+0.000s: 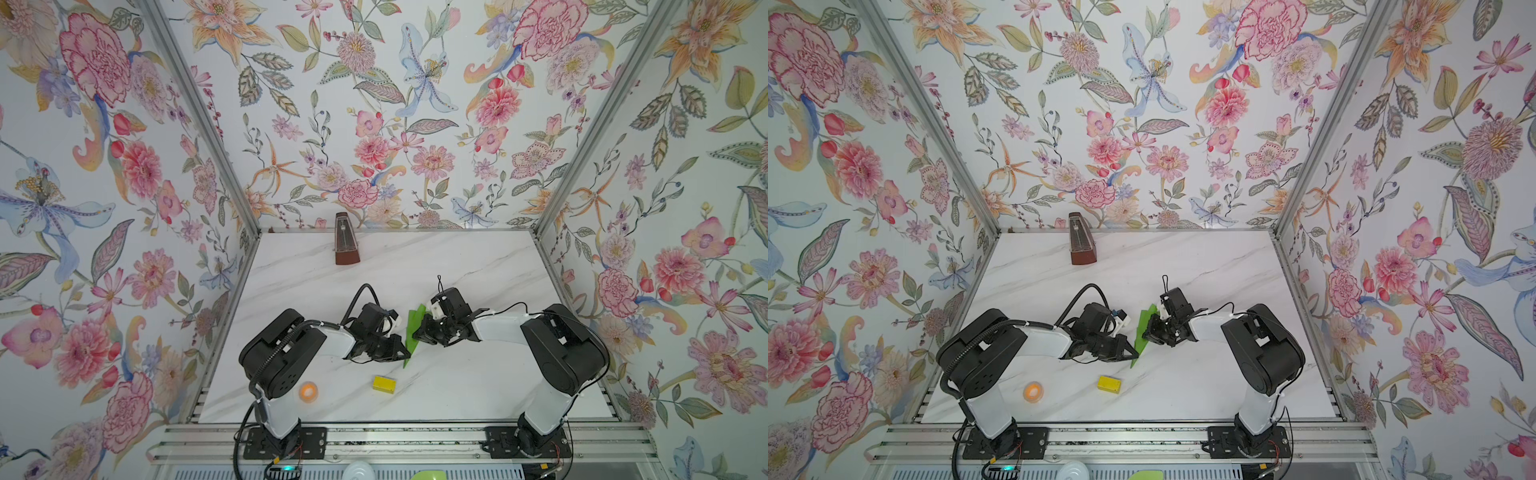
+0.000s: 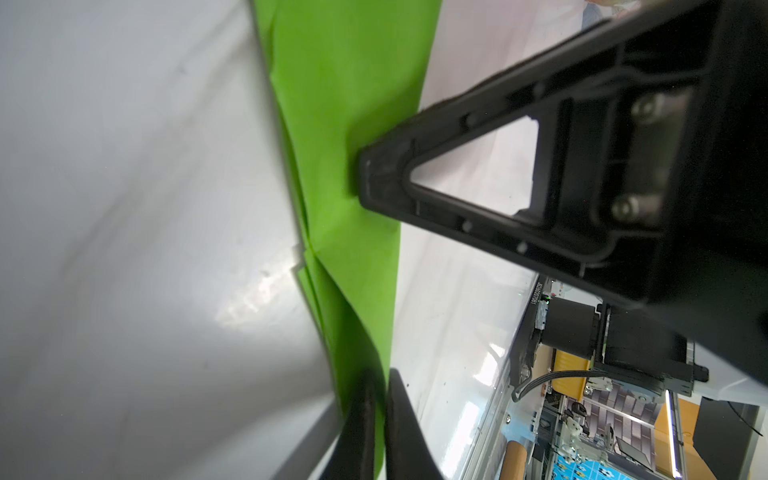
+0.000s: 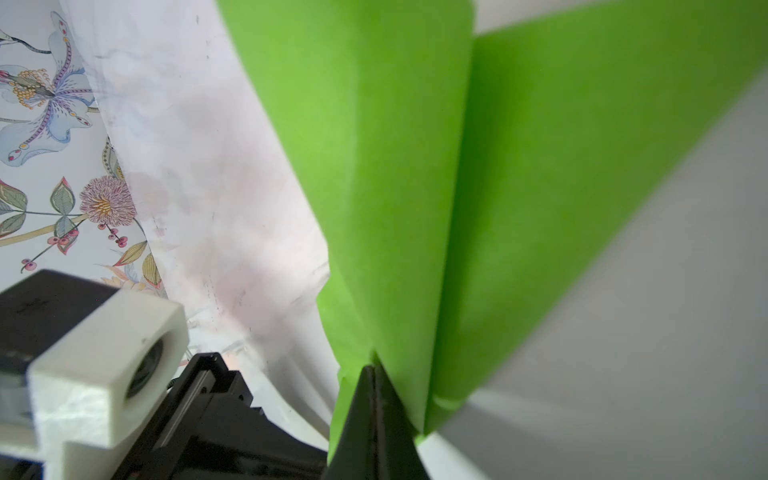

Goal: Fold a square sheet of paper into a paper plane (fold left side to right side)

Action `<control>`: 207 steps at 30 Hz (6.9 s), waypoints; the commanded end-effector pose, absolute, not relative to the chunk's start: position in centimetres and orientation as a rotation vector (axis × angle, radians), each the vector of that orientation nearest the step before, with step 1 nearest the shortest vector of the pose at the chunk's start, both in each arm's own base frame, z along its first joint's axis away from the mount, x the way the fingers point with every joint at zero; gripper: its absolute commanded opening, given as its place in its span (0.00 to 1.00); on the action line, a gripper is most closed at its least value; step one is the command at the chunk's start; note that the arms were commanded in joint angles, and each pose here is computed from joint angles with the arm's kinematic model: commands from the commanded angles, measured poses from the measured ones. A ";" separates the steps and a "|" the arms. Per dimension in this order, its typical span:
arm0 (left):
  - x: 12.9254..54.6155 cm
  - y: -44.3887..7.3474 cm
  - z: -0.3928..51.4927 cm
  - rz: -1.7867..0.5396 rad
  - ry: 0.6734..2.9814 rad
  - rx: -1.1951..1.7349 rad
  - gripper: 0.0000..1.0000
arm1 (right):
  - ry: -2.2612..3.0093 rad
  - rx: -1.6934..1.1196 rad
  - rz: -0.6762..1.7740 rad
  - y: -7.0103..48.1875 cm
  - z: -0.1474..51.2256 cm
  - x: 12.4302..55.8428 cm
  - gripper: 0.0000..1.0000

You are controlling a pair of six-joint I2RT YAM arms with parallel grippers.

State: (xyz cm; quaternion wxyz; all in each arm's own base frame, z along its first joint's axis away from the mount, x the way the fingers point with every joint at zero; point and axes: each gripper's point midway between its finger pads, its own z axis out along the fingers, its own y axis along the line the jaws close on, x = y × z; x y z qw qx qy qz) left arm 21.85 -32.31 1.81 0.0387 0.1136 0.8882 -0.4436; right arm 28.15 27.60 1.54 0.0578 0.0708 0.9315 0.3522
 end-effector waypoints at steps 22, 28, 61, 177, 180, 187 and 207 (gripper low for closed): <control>27.5 -33.3 7.1 -1.140 2.651 0.396 0.14 | 2.950 0.413 0.757 23.1 -3.8 26.5 0.00; 27.4 -35.0 5.4 -1.238 2.671 0.402 0.10 | 2.948 0.410 0.760 23.3 -3.7 26.5 0.00; 26.6 -28.0 -1.8 -0.684 2.959 0.479 0.07 | 3.044 0.324 0.585 20.6 -2.6 23.0 0.00; 25.4 -29.7 -0.1 -0.530 2.908 0.574 0.08 | 3.094 0.251 0.776 23.6 -3.2 22.6 0.00; 25.0 -27.7 -1.2 -0.475 2.939 0.569 0.07 | 3.092 0.246 0.778 23.6 -3.1 22.7 0.00; 24.3 -21.9 -2.8 -0.413 3.009 0.454 0.07 | 3.093 0.250 0.765 23.3 -2.9 22.6 0.00; 28.5 -28.0 6.2 -0.651 2.763 0.484 0.07 | 3.111 0.130 0.757 24.9 -2.0 23.0 0.00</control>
